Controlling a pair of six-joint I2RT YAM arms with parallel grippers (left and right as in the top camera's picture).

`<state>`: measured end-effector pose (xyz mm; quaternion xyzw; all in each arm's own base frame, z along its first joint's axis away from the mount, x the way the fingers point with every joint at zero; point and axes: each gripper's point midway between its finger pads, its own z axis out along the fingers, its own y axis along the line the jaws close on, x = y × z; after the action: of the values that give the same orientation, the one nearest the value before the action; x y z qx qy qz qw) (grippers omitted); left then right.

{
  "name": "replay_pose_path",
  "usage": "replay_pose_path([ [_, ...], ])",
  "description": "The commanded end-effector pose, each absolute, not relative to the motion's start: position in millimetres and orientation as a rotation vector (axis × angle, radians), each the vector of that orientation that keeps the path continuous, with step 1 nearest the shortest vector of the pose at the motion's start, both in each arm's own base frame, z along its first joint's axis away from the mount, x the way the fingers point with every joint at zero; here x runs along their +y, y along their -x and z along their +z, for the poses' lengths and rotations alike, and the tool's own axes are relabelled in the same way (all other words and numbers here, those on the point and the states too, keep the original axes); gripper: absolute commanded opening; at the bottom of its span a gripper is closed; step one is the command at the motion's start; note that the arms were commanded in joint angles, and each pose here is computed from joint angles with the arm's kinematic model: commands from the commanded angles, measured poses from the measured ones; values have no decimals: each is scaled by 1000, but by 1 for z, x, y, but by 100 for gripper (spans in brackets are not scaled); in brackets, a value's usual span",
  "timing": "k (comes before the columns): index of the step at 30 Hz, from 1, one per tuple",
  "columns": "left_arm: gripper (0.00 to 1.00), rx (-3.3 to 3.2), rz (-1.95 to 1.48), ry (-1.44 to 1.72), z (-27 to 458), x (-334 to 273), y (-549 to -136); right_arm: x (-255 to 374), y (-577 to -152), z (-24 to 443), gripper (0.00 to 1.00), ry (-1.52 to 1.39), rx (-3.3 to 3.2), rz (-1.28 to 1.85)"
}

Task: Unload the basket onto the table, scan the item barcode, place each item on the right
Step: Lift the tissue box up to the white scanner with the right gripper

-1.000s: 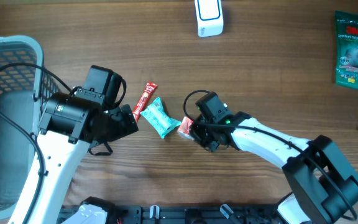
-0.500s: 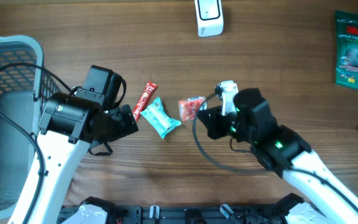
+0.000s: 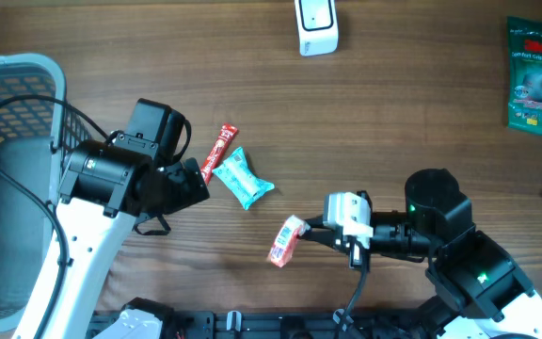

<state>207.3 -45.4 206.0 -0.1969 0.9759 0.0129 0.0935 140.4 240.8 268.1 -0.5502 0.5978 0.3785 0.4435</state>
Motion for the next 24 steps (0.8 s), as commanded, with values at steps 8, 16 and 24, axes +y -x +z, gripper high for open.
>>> replay_pose_path([
  [8, 100, 2895, 30, 566, 208, -45, -207, 243, -134, 277, 4, 1356, 1461, 999],
  [16, 100, 2895, 30, 566, 208, -45, -207, 243, -155, 289, 4, 1104, 1638, 1079],
  [24, 100, 2895, 29, 566, 208, -45, -207, 210, -247, 279, 4, -154, 2094, 1265],
])
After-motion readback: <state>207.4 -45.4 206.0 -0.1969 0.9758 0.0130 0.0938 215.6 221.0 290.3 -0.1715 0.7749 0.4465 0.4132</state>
